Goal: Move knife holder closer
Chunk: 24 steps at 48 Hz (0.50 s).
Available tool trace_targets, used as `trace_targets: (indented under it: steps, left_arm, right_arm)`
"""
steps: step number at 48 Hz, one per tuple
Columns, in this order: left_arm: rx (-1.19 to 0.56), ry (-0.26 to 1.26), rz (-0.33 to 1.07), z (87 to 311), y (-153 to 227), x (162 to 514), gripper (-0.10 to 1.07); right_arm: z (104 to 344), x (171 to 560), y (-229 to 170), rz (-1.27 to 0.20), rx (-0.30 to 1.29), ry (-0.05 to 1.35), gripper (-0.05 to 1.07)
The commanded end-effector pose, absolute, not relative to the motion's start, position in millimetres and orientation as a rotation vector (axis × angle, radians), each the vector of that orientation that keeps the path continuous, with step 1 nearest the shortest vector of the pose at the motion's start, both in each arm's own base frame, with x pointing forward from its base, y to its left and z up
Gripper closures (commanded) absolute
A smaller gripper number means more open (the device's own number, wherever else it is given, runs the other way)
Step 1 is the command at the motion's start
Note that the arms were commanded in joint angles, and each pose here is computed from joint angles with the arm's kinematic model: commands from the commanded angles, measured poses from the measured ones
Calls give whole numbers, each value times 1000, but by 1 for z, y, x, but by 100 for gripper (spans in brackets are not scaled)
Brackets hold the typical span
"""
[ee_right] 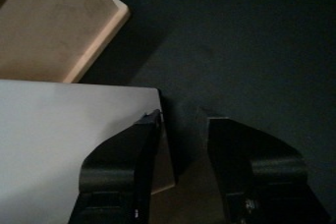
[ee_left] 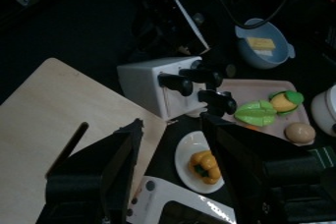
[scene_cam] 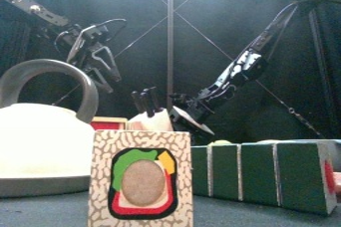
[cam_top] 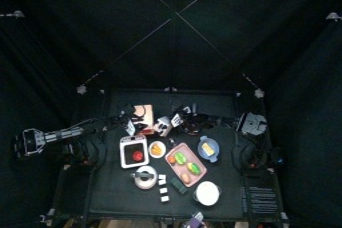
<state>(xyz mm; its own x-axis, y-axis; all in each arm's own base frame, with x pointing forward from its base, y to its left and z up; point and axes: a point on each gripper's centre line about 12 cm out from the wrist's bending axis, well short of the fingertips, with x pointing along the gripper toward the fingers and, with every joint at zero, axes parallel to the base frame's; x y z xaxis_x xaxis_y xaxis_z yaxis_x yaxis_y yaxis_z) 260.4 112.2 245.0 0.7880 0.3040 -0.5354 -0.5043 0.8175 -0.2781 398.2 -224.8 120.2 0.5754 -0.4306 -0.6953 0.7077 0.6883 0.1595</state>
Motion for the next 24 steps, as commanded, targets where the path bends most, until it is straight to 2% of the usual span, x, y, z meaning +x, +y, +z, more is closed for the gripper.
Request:
trace_targets:
  steps: [1, 9, 24]
  left_arm:
    - [-418, 472, 444, 252, 112, 262, 10]
    - [-417, 477, 441, 249, 110, 262, 10]
    - [-412, 473, 429, 248, 107, 263, 10]
  right_arm:
    - [153, 392, -230, -742, 427, 625, 27]
    - [163, 380, -224, -748, 430, 612, 27]
    - [163, 374, -219, -726, 426, 614, 27]
